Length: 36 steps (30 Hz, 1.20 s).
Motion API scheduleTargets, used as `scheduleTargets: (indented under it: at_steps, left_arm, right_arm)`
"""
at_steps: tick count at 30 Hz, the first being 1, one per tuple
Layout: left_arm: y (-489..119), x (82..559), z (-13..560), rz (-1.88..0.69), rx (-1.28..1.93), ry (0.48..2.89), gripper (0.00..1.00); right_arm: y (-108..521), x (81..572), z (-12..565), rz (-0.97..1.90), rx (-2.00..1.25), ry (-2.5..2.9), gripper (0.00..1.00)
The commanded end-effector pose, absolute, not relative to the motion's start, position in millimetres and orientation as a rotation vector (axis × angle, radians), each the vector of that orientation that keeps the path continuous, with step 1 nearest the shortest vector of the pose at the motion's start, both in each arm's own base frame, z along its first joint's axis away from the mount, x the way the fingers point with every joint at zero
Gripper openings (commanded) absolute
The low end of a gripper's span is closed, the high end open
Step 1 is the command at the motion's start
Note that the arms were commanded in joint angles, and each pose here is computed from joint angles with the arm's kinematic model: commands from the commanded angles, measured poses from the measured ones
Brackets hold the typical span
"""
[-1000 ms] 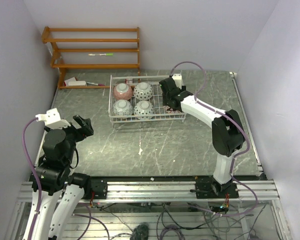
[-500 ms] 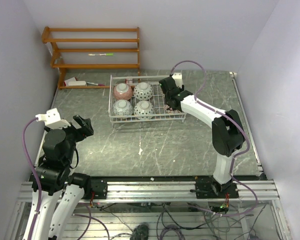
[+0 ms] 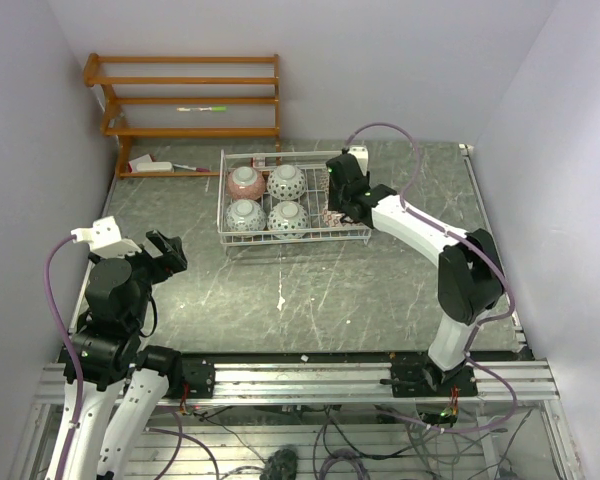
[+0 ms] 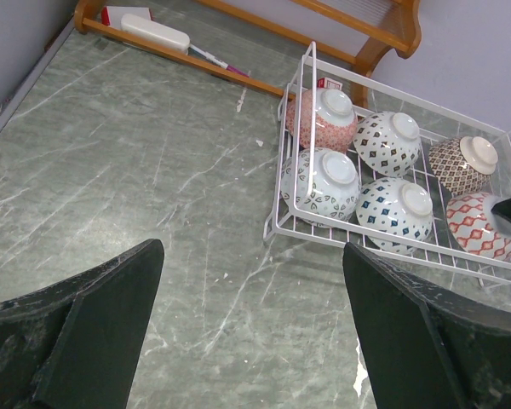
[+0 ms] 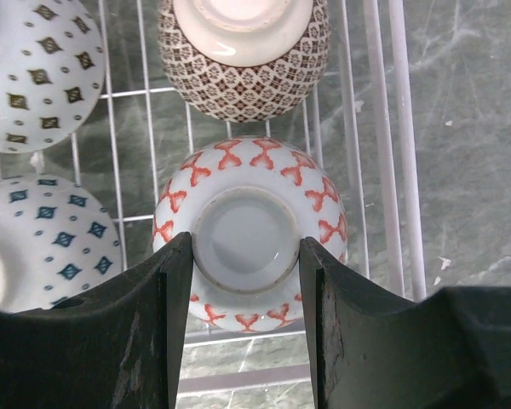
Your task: Load the bowls into the dish rack
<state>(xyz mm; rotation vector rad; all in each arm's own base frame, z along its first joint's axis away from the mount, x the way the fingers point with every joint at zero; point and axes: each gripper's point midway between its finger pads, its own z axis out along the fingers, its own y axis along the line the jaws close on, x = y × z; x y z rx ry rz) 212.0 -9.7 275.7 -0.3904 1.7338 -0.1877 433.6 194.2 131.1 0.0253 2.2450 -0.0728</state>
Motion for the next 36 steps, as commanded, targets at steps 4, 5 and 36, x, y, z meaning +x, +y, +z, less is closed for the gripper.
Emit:
scheduleTargets:
  at_steps: [4, 5, 36]
  left_arm:
    - [-9, 212, 281, -0.198, -0.388, 1.71, 0.98]
    - [-9, 212, 281, -0.198, -0.387, 1.71, 0.98]
    - [-10, 217, 275, -0.185, -0.394, 1.741, 0.98]
  right_arm:
    - [209, 439, 162, 0.065, 0.052, 2.159, 0.38]
    - [209, 440, 157, 0.056, 0.048, 2.17, 0.38]
    - [215, 426, 188, 0.11, 0.012, 2.105, 0.98]
